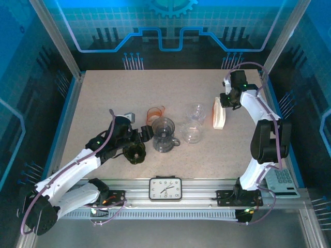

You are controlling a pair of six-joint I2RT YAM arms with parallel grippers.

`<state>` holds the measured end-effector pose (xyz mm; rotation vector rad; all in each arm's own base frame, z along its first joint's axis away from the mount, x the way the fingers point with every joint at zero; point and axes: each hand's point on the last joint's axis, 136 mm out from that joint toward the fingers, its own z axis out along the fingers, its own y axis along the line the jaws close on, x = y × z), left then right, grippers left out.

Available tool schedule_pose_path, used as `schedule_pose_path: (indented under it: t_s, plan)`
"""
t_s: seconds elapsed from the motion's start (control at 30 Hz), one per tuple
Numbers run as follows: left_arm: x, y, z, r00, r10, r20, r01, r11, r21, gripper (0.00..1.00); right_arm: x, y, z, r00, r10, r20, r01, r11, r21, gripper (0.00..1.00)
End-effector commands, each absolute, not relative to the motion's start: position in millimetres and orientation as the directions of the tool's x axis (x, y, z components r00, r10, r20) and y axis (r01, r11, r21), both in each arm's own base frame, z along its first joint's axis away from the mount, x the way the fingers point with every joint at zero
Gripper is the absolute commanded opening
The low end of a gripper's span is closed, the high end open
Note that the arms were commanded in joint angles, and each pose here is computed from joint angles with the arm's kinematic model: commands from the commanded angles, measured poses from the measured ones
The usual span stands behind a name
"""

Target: Place the coffee filter in the dripper

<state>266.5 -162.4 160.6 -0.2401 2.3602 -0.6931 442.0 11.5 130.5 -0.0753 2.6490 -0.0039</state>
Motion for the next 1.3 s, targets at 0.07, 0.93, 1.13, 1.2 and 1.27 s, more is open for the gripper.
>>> schedule_pose_path:
  t_s: [0.07,0.93,1.13,1.2,1.27]
  plan:
    - [267,-165,163,-0.782,-0.347,-0.518,-0.004,0.834,-0.552,0.99,439,6,141,-0.863,0.0,-0.505,0.017,0.999,-0.029,0.29]
    - [270,-168,154,-0.791,-0.336,-0.511,-0.002,0.837,-0.547,0.99,376,84,131,-0.818,0.332,-0.469,0.164,0.917,0.363,0.41]
    - [272,-168,151,-0.795,-0.338,-0.504,-0.008,0.836,-0.548,0.99,380,126,128,-0.837,0.269,-0.476,0.03,0.892,0.451,0.4]
    - [272,-168,151,-0.795,-0.337,-0.504,-0.009,0.837,-0.547,0.99,382,132,125,-0.836,0.272,-0.477,0.018,0.882,0.471,0.4]
    - [272,-168,151,-0.795,-0.336,-0.505,-0.007,0.837,-0.546,0.99,385,136,121,-0.831,0.288,-0.476,0.019,0.87,0.492,0.41]
